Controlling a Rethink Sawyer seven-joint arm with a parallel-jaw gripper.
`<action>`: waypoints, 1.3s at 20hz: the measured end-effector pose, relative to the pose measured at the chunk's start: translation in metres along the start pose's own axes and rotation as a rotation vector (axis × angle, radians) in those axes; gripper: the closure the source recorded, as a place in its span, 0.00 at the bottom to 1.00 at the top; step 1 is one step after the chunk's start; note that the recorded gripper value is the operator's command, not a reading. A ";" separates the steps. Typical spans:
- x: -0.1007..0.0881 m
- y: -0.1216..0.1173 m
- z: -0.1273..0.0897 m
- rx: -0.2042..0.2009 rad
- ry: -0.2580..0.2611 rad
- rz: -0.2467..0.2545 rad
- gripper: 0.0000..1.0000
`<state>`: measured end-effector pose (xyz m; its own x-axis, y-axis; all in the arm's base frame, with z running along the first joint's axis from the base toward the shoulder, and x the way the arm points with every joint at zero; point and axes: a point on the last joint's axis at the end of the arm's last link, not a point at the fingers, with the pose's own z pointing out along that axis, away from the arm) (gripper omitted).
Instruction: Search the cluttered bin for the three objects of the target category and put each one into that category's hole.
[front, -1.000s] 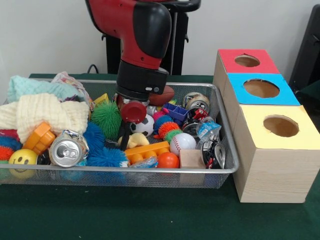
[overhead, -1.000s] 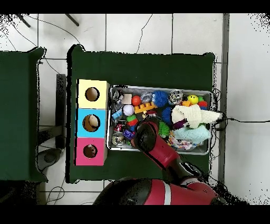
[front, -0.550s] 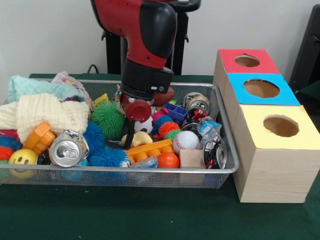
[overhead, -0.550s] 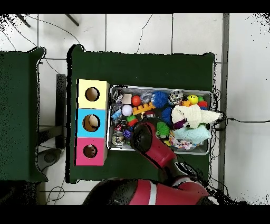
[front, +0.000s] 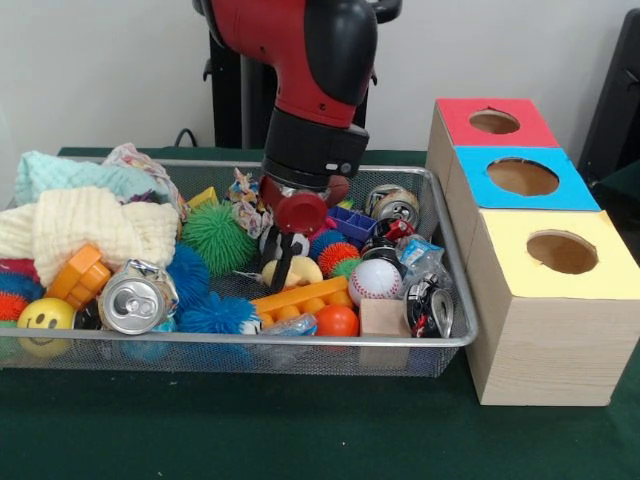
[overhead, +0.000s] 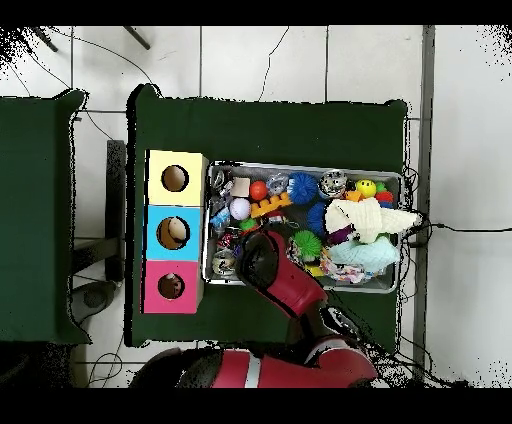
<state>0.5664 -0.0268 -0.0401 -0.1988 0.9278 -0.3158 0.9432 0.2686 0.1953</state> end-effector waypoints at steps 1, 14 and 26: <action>0.000 0.001 -0.001 0.001 0.002 -0.001 0.00; -0.008 0.007 -0.013 -0.001 -0.003 -0.005 0.00; -0.016 0.014 -0.020 -0.013 -0.008 0.005 0.00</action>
<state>0.5773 -0.0332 -0.0141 -0.1924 0.9270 -0.3218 0.9406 0.2677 0.2089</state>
